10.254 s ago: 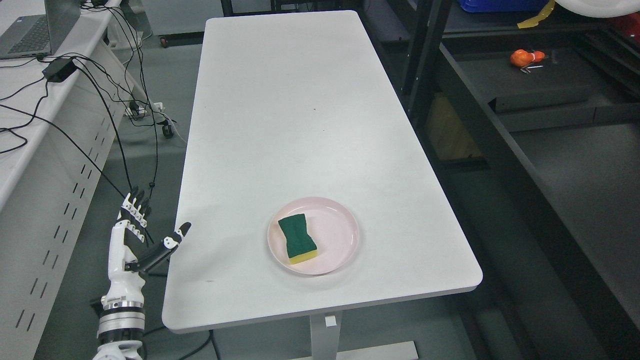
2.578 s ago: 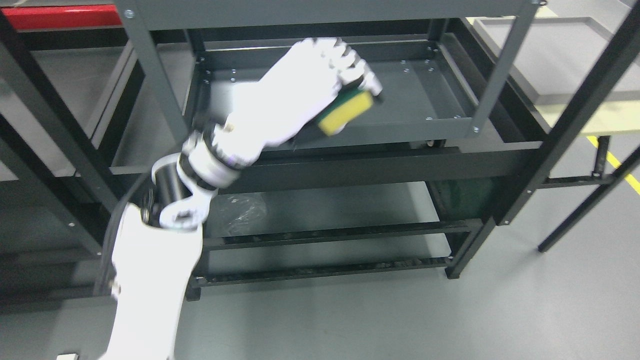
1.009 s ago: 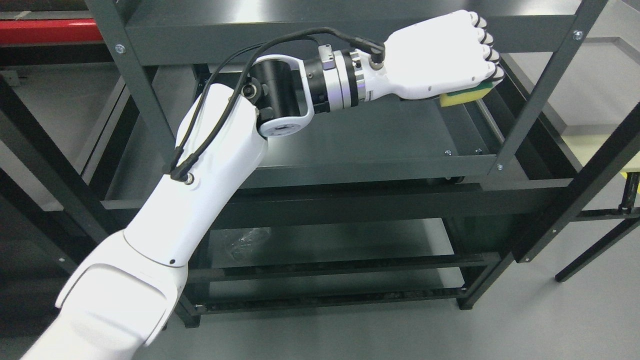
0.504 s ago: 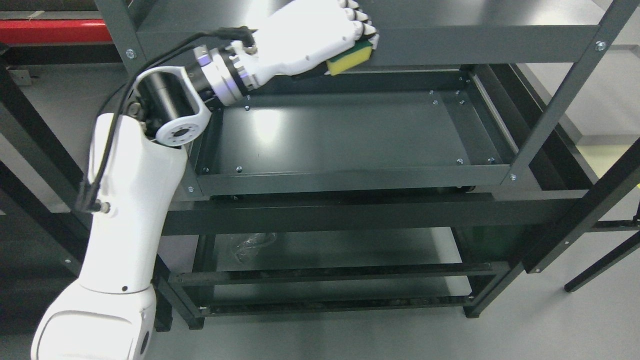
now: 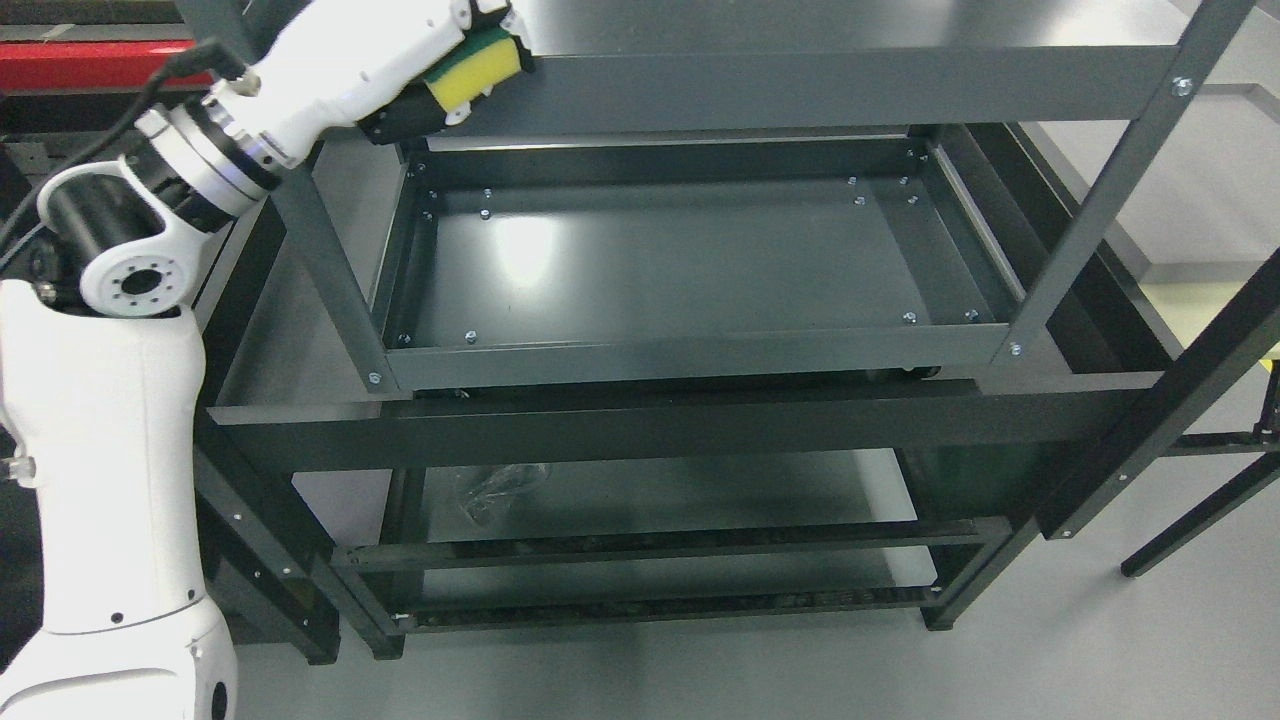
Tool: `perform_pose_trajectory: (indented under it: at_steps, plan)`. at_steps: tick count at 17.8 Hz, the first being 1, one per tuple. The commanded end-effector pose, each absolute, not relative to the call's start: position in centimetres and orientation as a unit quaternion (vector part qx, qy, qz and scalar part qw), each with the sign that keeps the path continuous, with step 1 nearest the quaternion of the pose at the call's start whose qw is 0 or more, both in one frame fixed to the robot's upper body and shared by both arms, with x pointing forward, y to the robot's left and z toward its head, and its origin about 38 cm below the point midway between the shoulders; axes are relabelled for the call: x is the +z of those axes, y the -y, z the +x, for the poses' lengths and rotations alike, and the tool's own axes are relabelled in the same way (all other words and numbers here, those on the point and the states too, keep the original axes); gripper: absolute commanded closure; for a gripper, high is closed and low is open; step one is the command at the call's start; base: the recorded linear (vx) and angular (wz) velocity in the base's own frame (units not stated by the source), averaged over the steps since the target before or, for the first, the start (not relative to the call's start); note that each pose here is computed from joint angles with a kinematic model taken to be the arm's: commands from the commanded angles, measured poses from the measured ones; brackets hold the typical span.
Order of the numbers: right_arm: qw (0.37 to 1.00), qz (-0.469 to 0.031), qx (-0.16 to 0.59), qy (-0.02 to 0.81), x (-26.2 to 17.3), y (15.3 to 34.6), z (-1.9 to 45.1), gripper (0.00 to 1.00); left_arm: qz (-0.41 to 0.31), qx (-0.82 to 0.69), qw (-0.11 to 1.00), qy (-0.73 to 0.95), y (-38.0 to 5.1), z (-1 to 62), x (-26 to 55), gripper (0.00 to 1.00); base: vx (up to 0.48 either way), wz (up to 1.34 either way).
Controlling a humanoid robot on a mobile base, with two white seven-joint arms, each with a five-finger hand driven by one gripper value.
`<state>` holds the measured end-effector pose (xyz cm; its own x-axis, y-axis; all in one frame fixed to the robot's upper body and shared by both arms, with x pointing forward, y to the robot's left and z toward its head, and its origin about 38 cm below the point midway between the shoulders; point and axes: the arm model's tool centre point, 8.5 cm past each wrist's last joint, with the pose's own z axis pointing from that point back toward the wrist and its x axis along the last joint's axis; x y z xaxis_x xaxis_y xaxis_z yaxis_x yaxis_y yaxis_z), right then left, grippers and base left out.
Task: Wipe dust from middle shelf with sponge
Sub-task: 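Drag the sponge along the shelf toward the robot with the left hand, then sweep the sponge back across the shelf away from the robot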
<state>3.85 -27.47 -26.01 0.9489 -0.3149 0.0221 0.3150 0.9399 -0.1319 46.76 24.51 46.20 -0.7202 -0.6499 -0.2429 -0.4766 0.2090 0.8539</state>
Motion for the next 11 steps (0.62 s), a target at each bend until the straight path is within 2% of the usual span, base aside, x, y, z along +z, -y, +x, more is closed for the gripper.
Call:
perform_pose_trajectory:
  at_steps: [1, 3, 4, 8, 11]
  plan:
    - [0.984, -0.076, -0.160, 0.010, -25.9, 28.7, 4.4, 0.00, 0.342, -0.462, 0.074, 0.815, -24.3, 45.5, 47.1, 1.00, -0.001, 0.09]
    - [0.984, -0.076, -0.160, 0.010, -25.9, 28.7, 4.4, 0.00, 0.286, -0.480, 0.060, 0.827, -18.3, 45.9, 46.2, 1.00, 0.001, 0.07]
    - [0.984, -0.076, -0.160, 0.010, -25.9, 28.7, 4.4, 0.00, 0.285, -0.506, 0.061, 0.812, -17.3, 46.1, 45.7, 1.00, 0.003, 0.05]
    - [0.984, -0.076, -0.160, 0.010, -25.9, 28.7, 4.4, 0.00, 0.261, -0.602, -0.010, 0.755, -8.3, 45.7, 43.5, 1.00, -0.001, -0.02]
    - [0.984, -0.076, -0.160, 0.010, -25.9, 28.7, 4.4, 0.00, 0.265, -0.594, -0.130, 0.748, -2.0, 42.9, 45.5, 1.00, 0.000, 0.00]
